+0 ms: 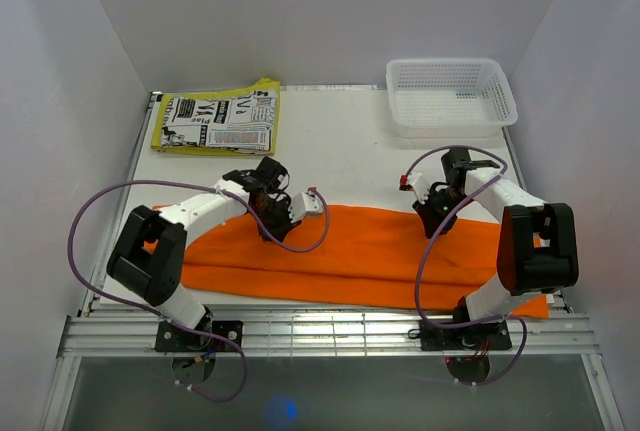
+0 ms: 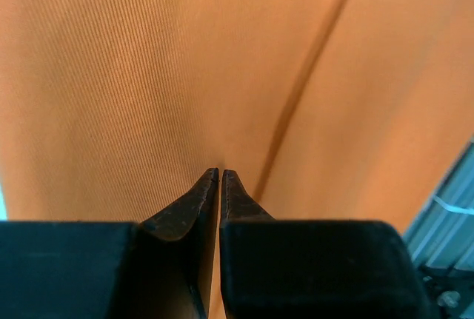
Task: Fold and stack the trousers
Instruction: Fold the trousers
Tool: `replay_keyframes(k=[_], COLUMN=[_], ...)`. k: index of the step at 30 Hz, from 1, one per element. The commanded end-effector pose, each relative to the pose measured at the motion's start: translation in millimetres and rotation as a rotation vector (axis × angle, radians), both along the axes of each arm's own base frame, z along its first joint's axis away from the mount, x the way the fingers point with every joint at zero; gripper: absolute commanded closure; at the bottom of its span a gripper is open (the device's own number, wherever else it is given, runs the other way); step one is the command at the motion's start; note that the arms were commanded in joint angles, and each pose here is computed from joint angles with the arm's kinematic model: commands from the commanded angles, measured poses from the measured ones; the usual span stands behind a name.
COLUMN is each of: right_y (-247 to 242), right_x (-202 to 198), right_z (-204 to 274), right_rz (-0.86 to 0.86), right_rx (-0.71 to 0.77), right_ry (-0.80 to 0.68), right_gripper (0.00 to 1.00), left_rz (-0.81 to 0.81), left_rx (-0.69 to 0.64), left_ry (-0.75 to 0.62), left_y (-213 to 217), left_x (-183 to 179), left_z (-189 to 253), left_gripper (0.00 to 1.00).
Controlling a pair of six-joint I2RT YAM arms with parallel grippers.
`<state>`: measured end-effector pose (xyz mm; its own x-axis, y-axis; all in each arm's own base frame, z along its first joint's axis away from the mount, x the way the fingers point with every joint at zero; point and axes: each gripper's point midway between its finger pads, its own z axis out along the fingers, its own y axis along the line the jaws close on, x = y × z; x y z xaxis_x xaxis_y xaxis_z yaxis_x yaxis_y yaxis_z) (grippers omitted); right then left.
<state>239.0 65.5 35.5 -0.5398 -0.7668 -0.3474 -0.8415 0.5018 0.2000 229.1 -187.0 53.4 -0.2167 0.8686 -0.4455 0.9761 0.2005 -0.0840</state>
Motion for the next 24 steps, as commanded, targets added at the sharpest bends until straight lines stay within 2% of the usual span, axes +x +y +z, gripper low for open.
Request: replay_keyframes(k=[1,5,7,11,18,24], right_y=[9,14,13,7,1,1], right_x=[11,14,14,16,18,20], right_z=[1,-7,-12,-21,-29,-28], right_rz=[-0.009,-0.012,-0.018,-0.044,-0.077,-0.075], right_rx=[0.013,0.004,-0.009,-0.053,-0.104,-0.107], right_ry=[-0.047,-0.042,-0.027,-0.02,0.01,0.004], right_gripper=[0.92,0.92,0.92,0.92,0.92,0.92], left_rz=[0.026,-0.012,-0.072,-0.156,-0.267,-0.342], left_rx=[0.049,0.098,0.105,0.054,0.097,0.078], left_ry=[-0.083,-0.083,-0.05,0.018,0.113,0.127], left_y=[-1,3,5,4,25,27], left_x=[16,3,-15,-47,-95,-117], left_z=[-12,-26,-28,-20,-29,-25], left_gripper=[0.83,0.85,0.85,0.85,0.85,0.82])
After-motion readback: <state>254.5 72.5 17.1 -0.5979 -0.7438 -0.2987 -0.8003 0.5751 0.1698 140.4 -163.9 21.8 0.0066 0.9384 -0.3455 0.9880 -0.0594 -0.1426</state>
